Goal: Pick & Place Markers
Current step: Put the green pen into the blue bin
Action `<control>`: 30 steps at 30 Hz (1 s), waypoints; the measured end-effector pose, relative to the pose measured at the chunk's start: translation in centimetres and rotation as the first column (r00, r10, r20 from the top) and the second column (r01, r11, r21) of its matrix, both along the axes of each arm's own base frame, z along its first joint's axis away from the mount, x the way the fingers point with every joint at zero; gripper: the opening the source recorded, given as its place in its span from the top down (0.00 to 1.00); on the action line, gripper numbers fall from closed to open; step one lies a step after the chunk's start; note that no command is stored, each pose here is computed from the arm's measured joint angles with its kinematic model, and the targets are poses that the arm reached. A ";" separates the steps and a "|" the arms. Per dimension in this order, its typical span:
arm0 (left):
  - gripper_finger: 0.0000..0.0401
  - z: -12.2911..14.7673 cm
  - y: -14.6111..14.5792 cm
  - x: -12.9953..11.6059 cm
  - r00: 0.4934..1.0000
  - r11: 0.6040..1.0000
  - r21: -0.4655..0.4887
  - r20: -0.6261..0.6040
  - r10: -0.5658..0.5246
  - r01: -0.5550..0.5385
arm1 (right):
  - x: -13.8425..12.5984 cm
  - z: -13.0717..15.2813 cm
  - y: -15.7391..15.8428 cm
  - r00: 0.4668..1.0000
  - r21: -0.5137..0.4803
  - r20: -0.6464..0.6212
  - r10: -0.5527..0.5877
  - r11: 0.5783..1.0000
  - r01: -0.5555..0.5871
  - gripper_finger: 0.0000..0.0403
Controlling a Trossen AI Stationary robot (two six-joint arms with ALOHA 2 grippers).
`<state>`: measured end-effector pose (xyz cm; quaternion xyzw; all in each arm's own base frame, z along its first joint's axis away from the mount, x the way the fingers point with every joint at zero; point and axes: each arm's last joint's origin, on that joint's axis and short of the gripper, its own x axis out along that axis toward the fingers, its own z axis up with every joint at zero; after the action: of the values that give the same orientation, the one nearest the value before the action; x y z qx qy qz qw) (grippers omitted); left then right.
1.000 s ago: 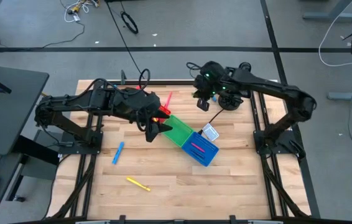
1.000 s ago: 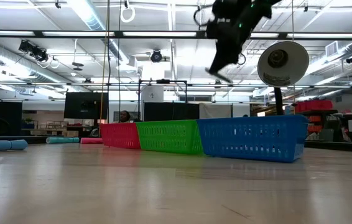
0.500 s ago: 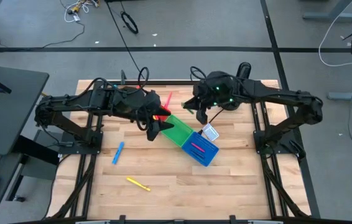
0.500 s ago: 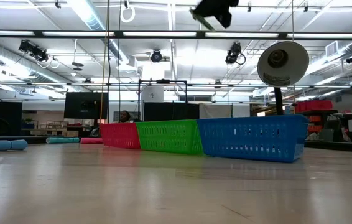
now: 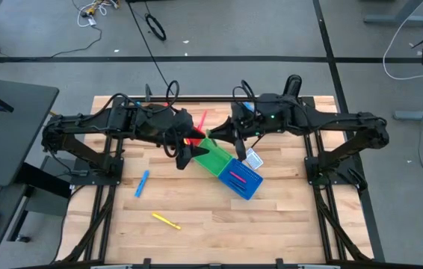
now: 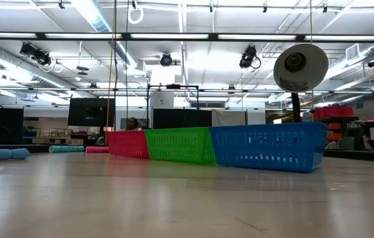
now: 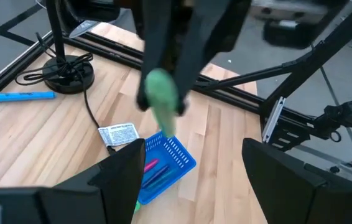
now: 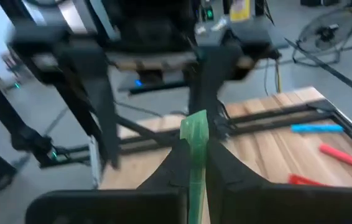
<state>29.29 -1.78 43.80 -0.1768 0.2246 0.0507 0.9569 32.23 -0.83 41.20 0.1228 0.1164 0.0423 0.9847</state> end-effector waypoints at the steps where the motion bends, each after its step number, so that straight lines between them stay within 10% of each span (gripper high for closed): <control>1: 0.31 0.0 0.0 0.0 1.000 1.000 0.012 0.001 -0.005 0.005 | 0.0 0.2 0.2 1.000 0.002 0.021 0.005 1.000 -0.005 0.97; 30: 0.32 4.0 -0.1 1.0 0.908 0.989 0.148 0.413 -0.068 0.007 | -1.7 7.7 1.1 0.951 -0.042 0.306 0.038 0.999 -0.026 0.97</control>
<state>30.31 -1.87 47.83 -0.1102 0.0145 0.0095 0.9938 30.50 0.29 48.88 0.0942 -0.0353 0.0748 0.9921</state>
